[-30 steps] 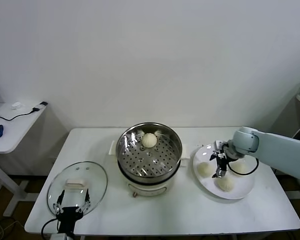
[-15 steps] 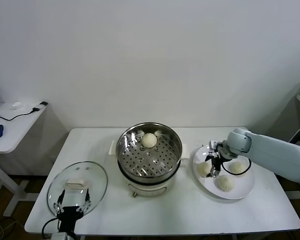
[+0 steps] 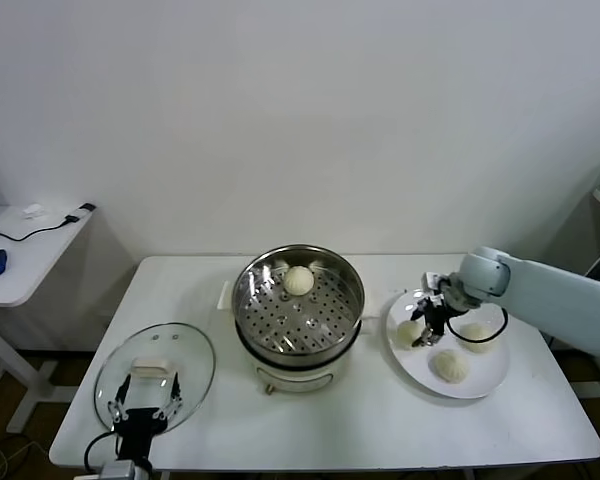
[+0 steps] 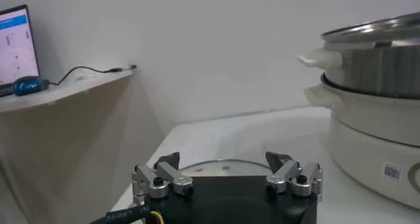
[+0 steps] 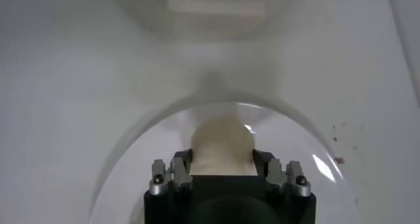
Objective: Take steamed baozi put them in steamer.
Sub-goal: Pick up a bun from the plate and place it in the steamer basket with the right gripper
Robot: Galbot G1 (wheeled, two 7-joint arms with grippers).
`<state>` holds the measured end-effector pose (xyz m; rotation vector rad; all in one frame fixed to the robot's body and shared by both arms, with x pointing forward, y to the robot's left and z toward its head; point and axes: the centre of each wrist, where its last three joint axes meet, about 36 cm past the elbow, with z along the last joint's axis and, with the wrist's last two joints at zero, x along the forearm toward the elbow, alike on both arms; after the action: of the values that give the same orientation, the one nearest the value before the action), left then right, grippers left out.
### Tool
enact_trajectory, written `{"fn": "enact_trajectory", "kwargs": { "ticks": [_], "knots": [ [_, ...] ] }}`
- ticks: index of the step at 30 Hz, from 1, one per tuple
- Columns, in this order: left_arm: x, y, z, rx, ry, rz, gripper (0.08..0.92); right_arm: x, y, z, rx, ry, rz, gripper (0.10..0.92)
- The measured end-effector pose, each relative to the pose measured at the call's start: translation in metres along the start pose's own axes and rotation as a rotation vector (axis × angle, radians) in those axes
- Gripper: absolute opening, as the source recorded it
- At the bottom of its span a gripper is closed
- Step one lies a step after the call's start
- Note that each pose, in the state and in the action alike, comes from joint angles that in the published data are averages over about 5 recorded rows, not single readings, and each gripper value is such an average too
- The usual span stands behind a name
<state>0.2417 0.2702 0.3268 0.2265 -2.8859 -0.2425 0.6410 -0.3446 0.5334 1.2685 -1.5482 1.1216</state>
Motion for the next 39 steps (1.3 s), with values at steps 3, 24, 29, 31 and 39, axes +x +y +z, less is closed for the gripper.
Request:
{"fn": "enact_trajectory", "kwargs": {
  "ticks": [3, 24, 29, 31, 39],
  "knots": [
    [0.000, -0.001, -0.002, 0.002, -0.005, 0.005, 0.823, 0.041, -0.019, -0.017, 0.039, -0.013, 0.018, 0.631],
    [0.006, -0.005, -0.013, 0.001, -0.031, 0.031, 0.823, 0.121, 0.012, -0.278, 0.257, -0.129, 0.017, 0.636],
    [0.007, -0.005, -0.015, 0.001, -0.034, 0.030, 0.823, 0.084, 0.028, -0.310, 0.267, -0.080, 0.017, 0.634],
    [0.008, -0.005, -0.015, 0.003, -0.034, 0.028, 0.823, 0.070, 0.031, -0.319, 0.268, -0.064, 0.021, 0.635],
    [0.007, -0.006, -0.014, 0.006, -0.031, 0.025, 0.823, 0.019, 0.038, -0.340, 0.264, -0.014, 0.035, 0.636]
  ]
}}
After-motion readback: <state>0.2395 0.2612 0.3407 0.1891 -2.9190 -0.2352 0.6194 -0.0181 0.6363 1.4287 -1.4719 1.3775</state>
